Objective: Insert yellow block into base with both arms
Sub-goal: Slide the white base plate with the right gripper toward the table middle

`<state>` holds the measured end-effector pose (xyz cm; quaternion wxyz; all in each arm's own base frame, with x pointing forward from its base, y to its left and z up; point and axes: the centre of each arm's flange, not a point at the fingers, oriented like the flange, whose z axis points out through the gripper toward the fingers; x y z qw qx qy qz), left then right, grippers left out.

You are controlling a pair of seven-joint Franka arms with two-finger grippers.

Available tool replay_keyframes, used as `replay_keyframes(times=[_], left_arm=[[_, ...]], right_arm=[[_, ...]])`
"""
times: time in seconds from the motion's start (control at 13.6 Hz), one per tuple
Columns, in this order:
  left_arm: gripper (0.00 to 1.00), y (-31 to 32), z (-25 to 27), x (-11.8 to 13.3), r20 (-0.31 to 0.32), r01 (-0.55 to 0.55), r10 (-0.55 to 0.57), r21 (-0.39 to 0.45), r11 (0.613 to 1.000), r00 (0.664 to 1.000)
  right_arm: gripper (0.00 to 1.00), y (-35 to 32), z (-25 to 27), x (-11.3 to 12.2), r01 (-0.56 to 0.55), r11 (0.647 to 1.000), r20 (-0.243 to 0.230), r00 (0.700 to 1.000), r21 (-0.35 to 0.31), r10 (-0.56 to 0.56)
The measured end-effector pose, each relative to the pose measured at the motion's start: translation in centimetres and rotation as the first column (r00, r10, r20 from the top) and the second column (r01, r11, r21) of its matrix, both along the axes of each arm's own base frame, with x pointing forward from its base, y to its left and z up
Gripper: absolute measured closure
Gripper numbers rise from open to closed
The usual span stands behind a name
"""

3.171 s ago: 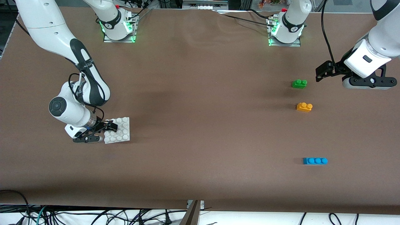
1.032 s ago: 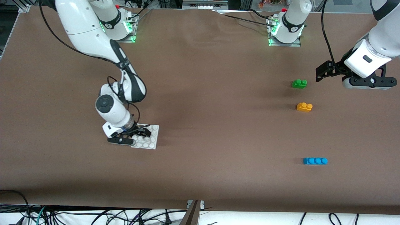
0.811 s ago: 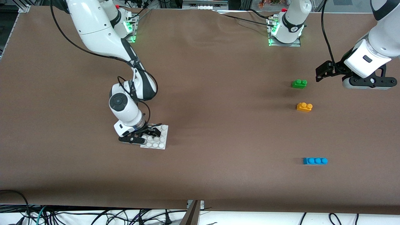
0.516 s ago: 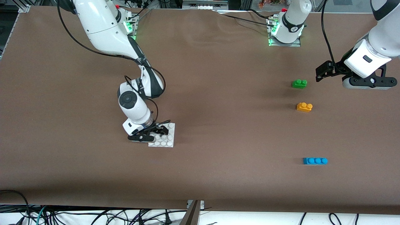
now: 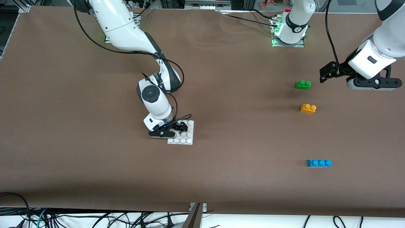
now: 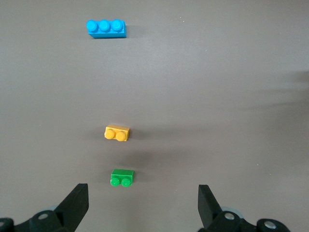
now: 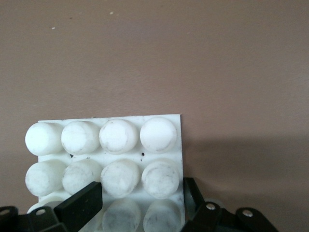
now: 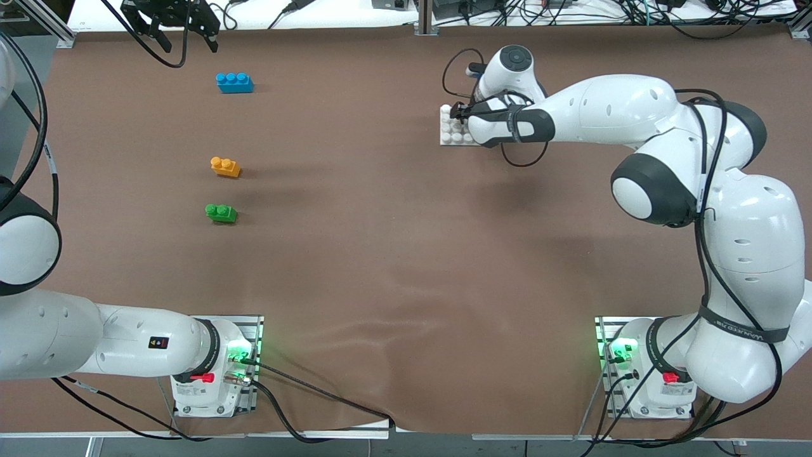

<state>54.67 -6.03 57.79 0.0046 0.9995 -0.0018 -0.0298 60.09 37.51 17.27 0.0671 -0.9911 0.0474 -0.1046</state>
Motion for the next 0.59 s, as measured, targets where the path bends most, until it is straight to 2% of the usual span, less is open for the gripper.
replay_keyframes(times=[0.59], left_arm=[[0.00,0.0,0.0,0.0,0.000,0.000,0.000,0.000,1.000,1.000]], right_arm=[[0.23,7.8,0.0,-2.9,-0.045,0.998,0.024,0.999,0.038,0.044]])
